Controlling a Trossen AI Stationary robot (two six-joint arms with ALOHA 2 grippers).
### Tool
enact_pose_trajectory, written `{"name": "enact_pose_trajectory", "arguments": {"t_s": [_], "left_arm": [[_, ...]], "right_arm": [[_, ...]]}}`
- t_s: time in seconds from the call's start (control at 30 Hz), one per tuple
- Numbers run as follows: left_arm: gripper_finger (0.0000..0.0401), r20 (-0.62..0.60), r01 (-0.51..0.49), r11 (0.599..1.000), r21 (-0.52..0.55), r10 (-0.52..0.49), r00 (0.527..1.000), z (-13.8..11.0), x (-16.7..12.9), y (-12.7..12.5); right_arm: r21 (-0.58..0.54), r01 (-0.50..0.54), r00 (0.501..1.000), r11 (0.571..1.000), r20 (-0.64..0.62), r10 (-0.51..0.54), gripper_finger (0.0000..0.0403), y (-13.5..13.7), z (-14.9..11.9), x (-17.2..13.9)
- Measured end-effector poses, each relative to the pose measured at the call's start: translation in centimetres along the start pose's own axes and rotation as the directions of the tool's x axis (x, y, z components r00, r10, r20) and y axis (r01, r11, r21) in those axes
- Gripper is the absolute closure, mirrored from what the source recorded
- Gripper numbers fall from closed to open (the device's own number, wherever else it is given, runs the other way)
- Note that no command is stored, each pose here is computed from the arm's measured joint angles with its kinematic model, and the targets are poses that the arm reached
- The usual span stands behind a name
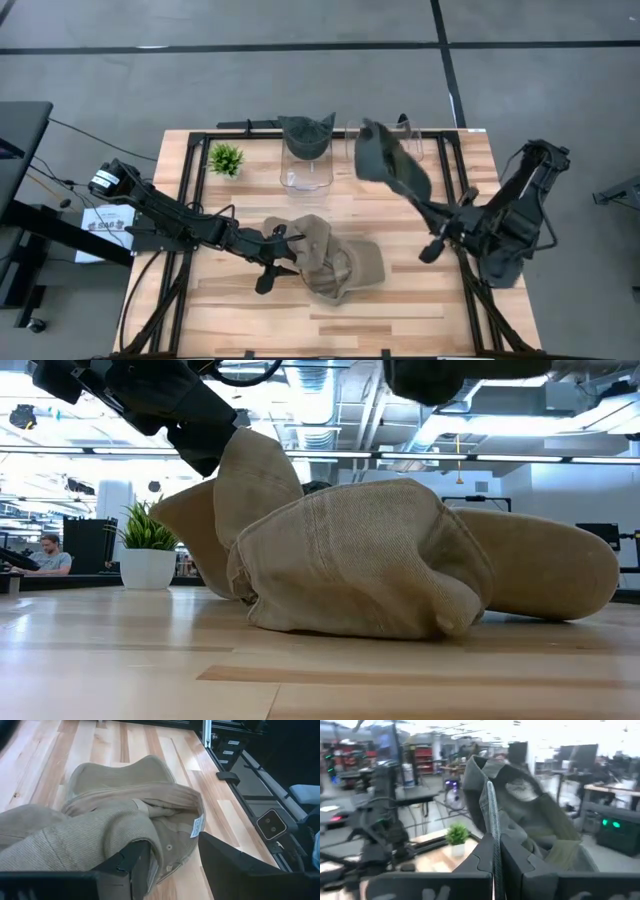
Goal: Pick & Place hat
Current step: Put the black cap into the left transparent bin
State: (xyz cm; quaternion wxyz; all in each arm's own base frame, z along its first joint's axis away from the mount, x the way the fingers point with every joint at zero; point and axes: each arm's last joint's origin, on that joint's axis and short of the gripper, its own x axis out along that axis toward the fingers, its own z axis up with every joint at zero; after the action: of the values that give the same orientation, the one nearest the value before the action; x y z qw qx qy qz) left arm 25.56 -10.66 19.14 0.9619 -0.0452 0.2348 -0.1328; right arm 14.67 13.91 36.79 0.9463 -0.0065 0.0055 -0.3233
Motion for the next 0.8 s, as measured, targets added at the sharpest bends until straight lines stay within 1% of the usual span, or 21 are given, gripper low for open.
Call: {"name": "enact_pose_trajectory", "arguments": {"t_s": [0.03,0.1,0.2,0.27,0.33,0.43,0.5,0.57,0.63,0.7,0.77,0.8], "left_arm": [[0.0238,0.0,0.0,1.0,0.0,0.0,1.0,0.0,0.0,0.0],[0.0238,0.0,0.0,1.0,0.0,0.0,1.0,0.0,0.0,0.0],[0.0238,0.0,0.0,1.0,0.0,0.0,1.0,0.0,0.0,0.0],[0.0238,0.0,0.0,1.0,0.0,0.0,1.0,0.0,0.0,0.0],[0.0238,0.0,0.0,1.0,0.0,0.0,1.0,0.0,0.0,0.0],[0.0238,0.0,0.0,1.0,0.0,0.0,1.0,0.0,0.0,0.0],[0.0238,0.0,0.0,1.0,0.0,0.0,1.0,0.0,0.0,0.0],[0.0238,0.0,0.0,1.0,0.0,0.0,1.0,0.0,0.0,0.0],[0.0238,0.0,0.0,1.0,0.0,0.0,1.0,0.0,0.0,0.0],[0.0238,0.0,0.0,1.0,0.0,0.0,1.0,0.0,0.0,0.0],[0.0238,0.0,0.0,1.0,0.0,0.0,1.0,0.0,0.0,0.0],[0.0238,0.0,0.0,1.0,0.0,0.0,1.0,0.0,0.0,0.0]], "right_arm": [[0.025,-0.012,1.0,1.0,-0.026,0.013,0.04,-0.2,-0.4,0.5],[0.088,-0.044,0.992,0.995,-0.118,0.054,0.0401,-0.3,-1.4,1.7],[0.167,-0.048,0.962,0.985,-0.256,0.091,0.0401,0.1,-4.1,3.3],[0.22,-0.06,0.951,0.974,-0.283,0.123,0.0401,1.0,-5.6,4.1],[0.255,-0.102,0.949,0.962,-0.264,0.171,0.0401,1.9,-6.8,4.4],[0.31,-0.198,0.946,0.93,-0.188,0.264,0.0402,2.8,-8.1,4.6],[0.357,-0.282,0.932,0.891,-0.117,0.342,0.0402,2.9,-8.9,4.9],[0.416,-0.381,0.904,0.826,-0.022,0.428,0.0402,2.7,-9.8,5.2],[0.451,-0.473,0.867,0.757,0.087,0.49,0.0402,2.4,-10.9,5.7],[0.451,-0.534,0.839,0.715,0.18,0.513,0.0402,2.0,-12.2,6.1],[0.436,-0.574,0.818,0.693,0.271,0.507,0.0402,1.4,-13.2,6.5],[0.423,-0.588,0.809,0.689,0.314,0.498,0.0402,1.1,-13.6,6.7]]}}
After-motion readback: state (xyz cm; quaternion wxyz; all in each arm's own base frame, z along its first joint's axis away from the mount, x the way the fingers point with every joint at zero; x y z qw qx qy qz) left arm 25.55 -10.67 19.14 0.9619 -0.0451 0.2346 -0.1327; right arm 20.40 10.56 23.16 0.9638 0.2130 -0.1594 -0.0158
